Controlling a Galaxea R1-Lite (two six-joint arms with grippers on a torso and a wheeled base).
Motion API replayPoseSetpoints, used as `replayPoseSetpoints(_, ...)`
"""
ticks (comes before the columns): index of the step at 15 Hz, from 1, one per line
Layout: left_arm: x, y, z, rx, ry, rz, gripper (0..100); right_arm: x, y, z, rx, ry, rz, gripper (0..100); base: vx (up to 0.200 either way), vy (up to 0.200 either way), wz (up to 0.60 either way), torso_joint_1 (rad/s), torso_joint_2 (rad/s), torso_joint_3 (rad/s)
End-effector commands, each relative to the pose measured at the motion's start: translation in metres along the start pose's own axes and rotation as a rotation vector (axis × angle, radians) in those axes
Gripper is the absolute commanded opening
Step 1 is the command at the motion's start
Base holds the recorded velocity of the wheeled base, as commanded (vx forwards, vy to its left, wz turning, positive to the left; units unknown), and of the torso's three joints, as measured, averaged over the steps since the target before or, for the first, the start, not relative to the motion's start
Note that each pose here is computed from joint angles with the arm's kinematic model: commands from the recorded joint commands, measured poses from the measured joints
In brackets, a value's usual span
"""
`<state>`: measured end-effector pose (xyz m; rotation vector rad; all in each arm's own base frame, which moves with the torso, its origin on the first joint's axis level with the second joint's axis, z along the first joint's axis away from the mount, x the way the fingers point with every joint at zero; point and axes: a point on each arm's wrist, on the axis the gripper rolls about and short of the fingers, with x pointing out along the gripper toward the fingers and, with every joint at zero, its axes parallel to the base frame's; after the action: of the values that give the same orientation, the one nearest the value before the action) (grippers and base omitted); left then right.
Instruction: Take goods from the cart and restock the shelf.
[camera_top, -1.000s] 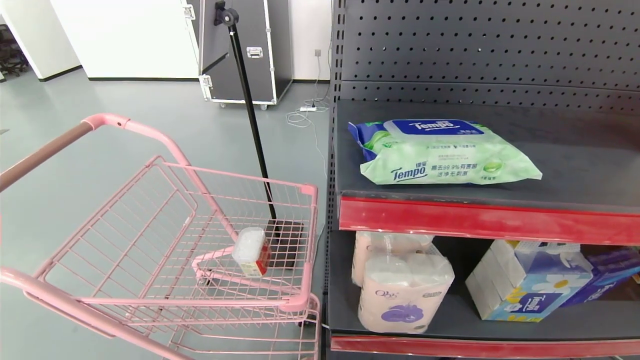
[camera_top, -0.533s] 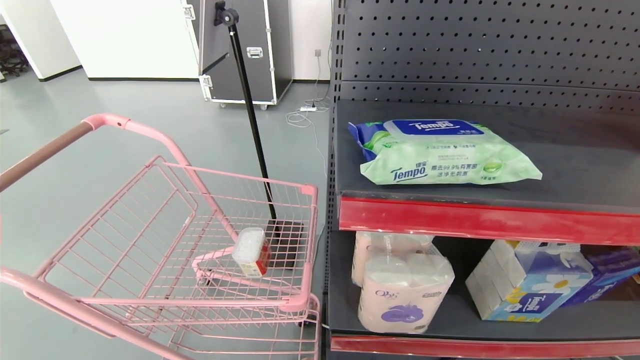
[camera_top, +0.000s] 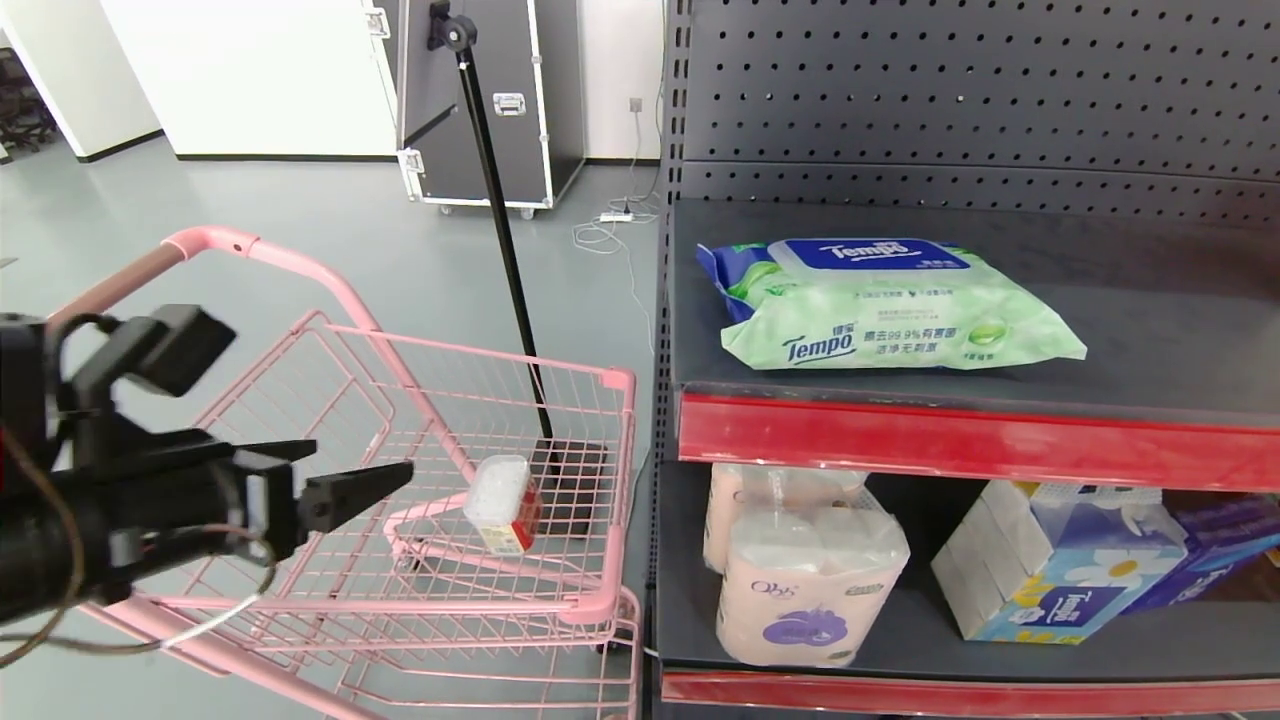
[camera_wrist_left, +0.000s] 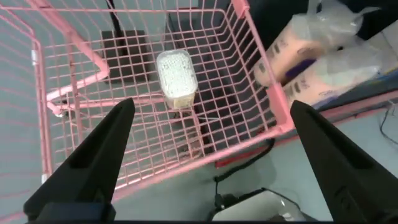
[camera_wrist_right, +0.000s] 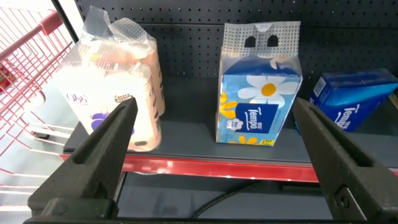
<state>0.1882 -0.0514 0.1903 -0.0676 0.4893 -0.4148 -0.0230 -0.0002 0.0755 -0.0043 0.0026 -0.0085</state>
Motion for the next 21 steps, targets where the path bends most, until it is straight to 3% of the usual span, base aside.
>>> replayPoseSetpoints(1,0.102,0.006,-0.025,0.014,0.171,-0.012,100,0.000,0.000,0.000,0.001,0.001,0.001,100,0.000,0.000,0.00,0.000,0.00,0.000)
replayPoseSetpoints(3,0.121,0.003,-0.030,0.019,0.209,-0.022,100,0.000,0.000,0.000,0.001,0.001,0.001,100,0.000,0.000,0.00,0.000,0.00,0.000)
replayPoseSetpoints(5,0.134,0.003,-0.028,0.023,0.213,-0.011,100,0.000,0.000,0.000,0.001,0.001,0.001,100,0.000,0.000,0.00,0.000,0.00,0.000)
replayPoseSetpoints(8,0.159,0.010,-0.028,0.027,0.225,0.078,100,0.000,0.000,0.000,0.000,0.001,0.001,100,0.000,0.000,0.00,0.000,0.00,0.000)
replayPoseSetpoints(14,0.179,0.013,-0.032,0.040,0.241,0.147,100,0.000,0.000,0.000,0.000,0.001,0.001,100,0.000,0.000,0.00,0.000,0.00,0.000)
replayPoseSetpoints(17,0.185,0.014,-0.039,0.063,0.267,0.150,100,0.000,0.000,0.000,0.000,0.001,0.001,100,0.000,0.000,0.00,0.000,0.00,0.000)
replayPoseSetpoints(21,0.195,0.018,-0.051,0.066,0.311,0.190,100,0.000,0.000,0.000,0.000,0.001,0.001,100,0.000,0.000,0.00,0.000,0.00,0.000)
